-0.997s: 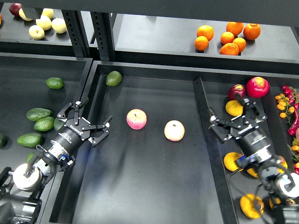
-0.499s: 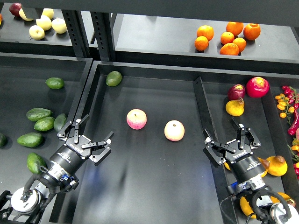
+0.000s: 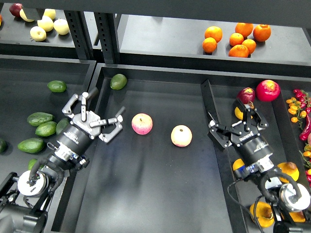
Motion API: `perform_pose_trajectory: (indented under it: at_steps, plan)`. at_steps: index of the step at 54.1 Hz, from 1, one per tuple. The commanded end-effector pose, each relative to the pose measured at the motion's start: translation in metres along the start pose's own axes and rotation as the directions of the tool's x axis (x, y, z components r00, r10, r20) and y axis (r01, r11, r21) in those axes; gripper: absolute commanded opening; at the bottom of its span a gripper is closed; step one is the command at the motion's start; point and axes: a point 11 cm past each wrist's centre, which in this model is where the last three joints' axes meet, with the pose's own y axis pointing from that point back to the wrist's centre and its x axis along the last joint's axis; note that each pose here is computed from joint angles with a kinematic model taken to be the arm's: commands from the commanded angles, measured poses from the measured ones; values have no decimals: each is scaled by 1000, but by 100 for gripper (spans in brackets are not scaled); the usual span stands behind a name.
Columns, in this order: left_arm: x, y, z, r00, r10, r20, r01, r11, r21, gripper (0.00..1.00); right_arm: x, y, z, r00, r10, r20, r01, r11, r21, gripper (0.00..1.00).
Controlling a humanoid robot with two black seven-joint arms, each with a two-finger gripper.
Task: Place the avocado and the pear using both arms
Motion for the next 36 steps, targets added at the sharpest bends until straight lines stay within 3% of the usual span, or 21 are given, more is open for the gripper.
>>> perform_pose_trajectory:
  at_steps: [1,36]
  plan:
    - [-1,-3,1,1000,-2,7,2,1000,-5,99,-6,-9,-2,1000,-11,-6,11,1000,-8,100]
    - [5,0,-7,1000,17,-3,-17,1000,11,99,-19,-23,1,999,-46,-23,45,998,-35,100]
